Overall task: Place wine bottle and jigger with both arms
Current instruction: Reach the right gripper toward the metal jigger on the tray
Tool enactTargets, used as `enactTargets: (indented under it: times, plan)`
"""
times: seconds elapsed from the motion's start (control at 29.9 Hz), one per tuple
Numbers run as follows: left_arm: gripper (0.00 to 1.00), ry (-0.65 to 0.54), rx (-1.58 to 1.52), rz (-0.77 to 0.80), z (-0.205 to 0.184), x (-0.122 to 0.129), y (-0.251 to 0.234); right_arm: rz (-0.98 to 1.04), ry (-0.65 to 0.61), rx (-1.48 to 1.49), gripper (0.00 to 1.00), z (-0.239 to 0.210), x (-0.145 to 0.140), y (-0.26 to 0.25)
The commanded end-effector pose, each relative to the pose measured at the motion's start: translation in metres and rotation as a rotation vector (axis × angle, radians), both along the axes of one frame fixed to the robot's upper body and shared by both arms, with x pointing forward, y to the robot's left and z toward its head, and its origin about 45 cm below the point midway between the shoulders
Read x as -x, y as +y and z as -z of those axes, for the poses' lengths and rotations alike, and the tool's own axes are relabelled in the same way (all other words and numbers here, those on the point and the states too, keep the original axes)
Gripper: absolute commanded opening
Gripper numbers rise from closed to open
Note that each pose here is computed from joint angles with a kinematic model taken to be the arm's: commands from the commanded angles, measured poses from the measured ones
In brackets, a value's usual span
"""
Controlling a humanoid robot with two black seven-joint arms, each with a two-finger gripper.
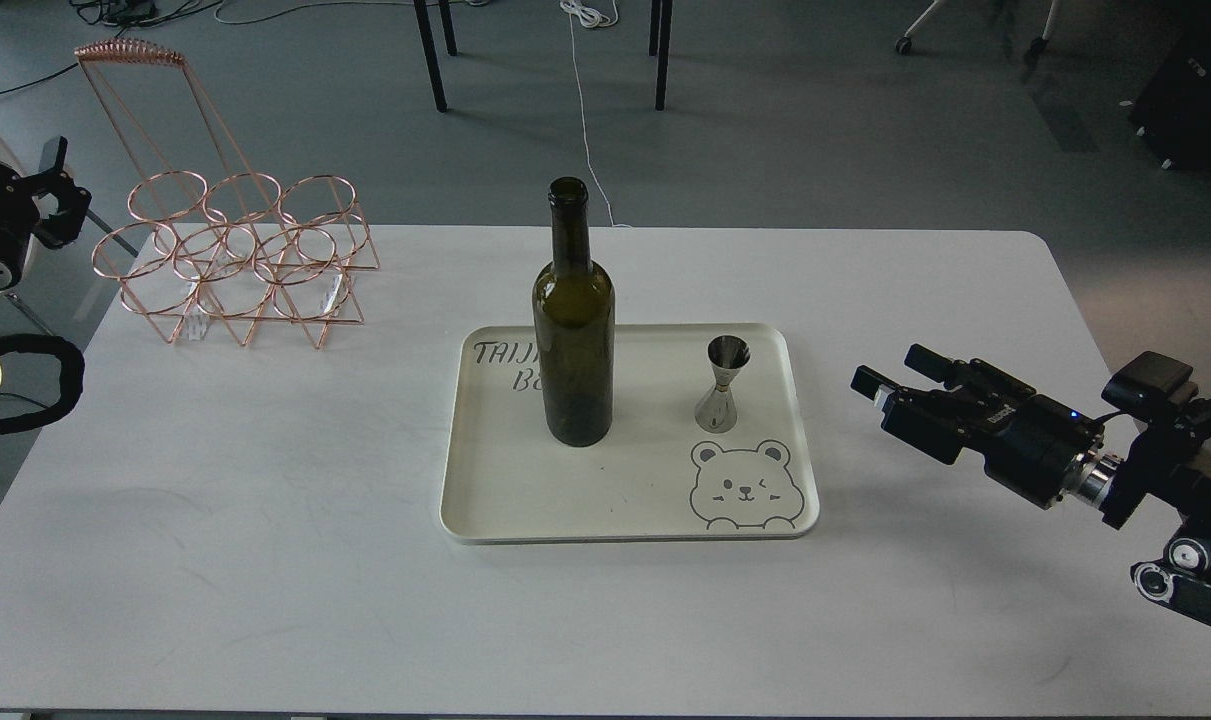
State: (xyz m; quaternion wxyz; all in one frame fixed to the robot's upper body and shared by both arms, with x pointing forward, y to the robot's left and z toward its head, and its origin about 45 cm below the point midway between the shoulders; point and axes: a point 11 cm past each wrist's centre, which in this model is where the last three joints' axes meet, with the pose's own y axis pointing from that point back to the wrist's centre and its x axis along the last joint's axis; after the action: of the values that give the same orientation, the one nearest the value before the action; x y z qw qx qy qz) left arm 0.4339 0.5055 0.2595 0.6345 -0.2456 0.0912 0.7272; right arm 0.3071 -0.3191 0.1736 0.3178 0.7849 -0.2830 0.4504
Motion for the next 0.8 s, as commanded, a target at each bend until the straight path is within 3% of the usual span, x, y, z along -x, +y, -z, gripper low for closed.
enactTargets:
  times: [0.0,0.1,0.2,0.53,0.77]
  plan:
    - [0.98,-0.008,0.006,0.004,-0.001,-0.002,-0.002,-0.026,0.022,0.025,0.92,0.014,0.003,0.005]
    - [0.98,-0.013,0.009,0.0,-0.003,-0.001,-0.001,-0.099,0.016,0.096,0.79,0.033,0.004,0.015]
    - [0.98,-0.018,0.011,-0.003,-0.005,-0.002,0.0,-0.178,-0.016,0.161,0.72,0.052,-0.002,0.033]
    - [0.98,-0.015,0.001,-0.006,-0.006,-0.001,0.003,-0.191,-0.139,0.204,0.7,0.052,-0.052,0.069]
    - [0.98,-0.012,-0.006,-0.016,-0.006,0.001,0.007,-0.221,-0.131,0.208,0.66,0.065,-0.053,0.091]
